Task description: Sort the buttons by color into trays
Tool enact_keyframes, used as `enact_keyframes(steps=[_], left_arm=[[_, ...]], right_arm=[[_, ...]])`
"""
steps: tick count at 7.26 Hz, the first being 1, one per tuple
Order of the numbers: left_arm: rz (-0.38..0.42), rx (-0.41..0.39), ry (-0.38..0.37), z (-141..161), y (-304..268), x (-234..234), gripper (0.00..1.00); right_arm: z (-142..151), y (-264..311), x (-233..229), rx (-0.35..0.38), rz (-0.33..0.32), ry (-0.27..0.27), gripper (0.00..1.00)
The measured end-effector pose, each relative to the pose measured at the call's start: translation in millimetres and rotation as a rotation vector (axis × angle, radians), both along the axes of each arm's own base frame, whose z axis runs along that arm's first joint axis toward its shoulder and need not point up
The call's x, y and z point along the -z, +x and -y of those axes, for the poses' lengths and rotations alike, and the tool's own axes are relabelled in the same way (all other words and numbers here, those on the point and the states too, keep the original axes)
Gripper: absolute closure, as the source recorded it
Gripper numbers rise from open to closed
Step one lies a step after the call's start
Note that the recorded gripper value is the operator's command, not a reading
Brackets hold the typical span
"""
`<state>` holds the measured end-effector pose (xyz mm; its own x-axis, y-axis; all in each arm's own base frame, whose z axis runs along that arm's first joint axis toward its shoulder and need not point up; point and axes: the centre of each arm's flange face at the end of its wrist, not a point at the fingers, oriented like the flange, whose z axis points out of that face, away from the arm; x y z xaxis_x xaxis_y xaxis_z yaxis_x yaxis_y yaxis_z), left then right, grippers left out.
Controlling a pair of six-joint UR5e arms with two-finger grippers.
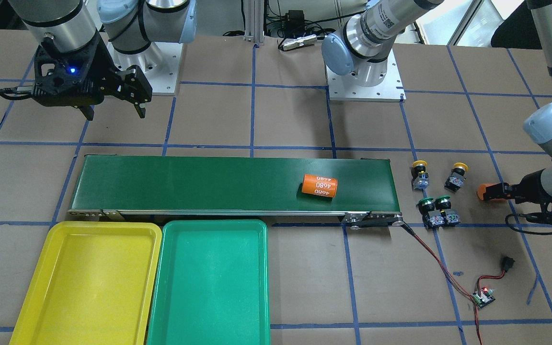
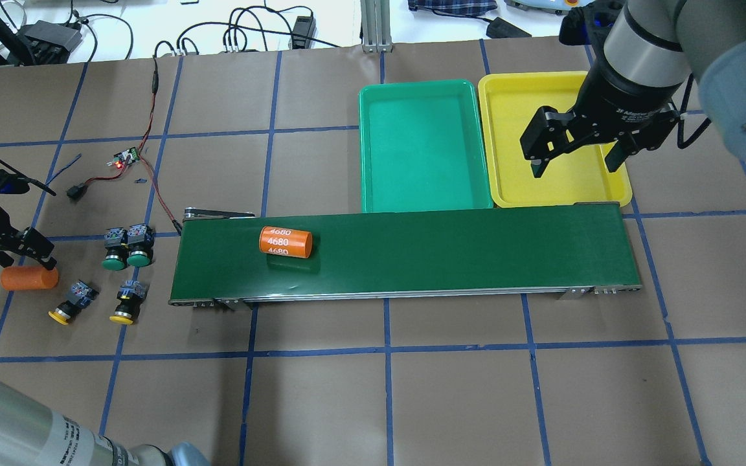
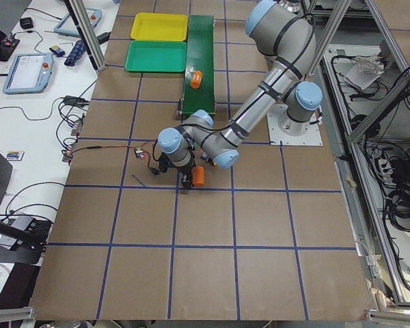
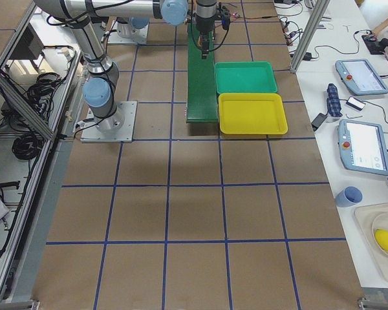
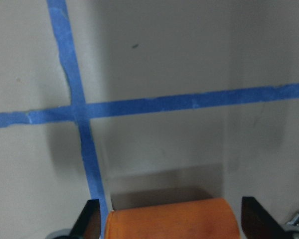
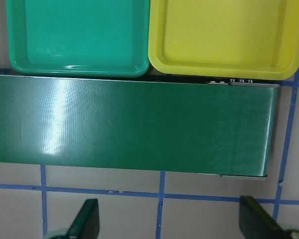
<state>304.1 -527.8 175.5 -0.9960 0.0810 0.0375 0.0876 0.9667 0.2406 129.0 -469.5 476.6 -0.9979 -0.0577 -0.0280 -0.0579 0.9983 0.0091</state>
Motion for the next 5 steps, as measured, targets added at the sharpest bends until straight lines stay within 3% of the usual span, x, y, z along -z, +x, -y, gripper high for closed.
enact_keyframes(steps=[1, 2, 3, 5], left_arm=[[-0.010, 0.000, 0.018, -1.6, -0.5, 4.4, 0.00], [-0.024, -0.002, 0.036, -4.1, -0.4, 8.6, 0.31], [-0.034, -0.008, 0.048, -6.6, 1.7, 10.8, 0.99], [-0.052, -0.010, 0.068, -7.2, 2.6, 3.3, 1.00]], right_arm=[[-0.2, -0.2, 0.9, 0.000, -0.002, 0.002, 0.00], [-0.4, -0.3, 1.4, 0.000, -0.003, 0.003, 0.00], [-0.5, -0.4, 1.7, 0.000, -0.004, 0.004, 0.00], [-0.6, -0.4, 1.9, 0.000, -0.004, 0.005, 0.00]])
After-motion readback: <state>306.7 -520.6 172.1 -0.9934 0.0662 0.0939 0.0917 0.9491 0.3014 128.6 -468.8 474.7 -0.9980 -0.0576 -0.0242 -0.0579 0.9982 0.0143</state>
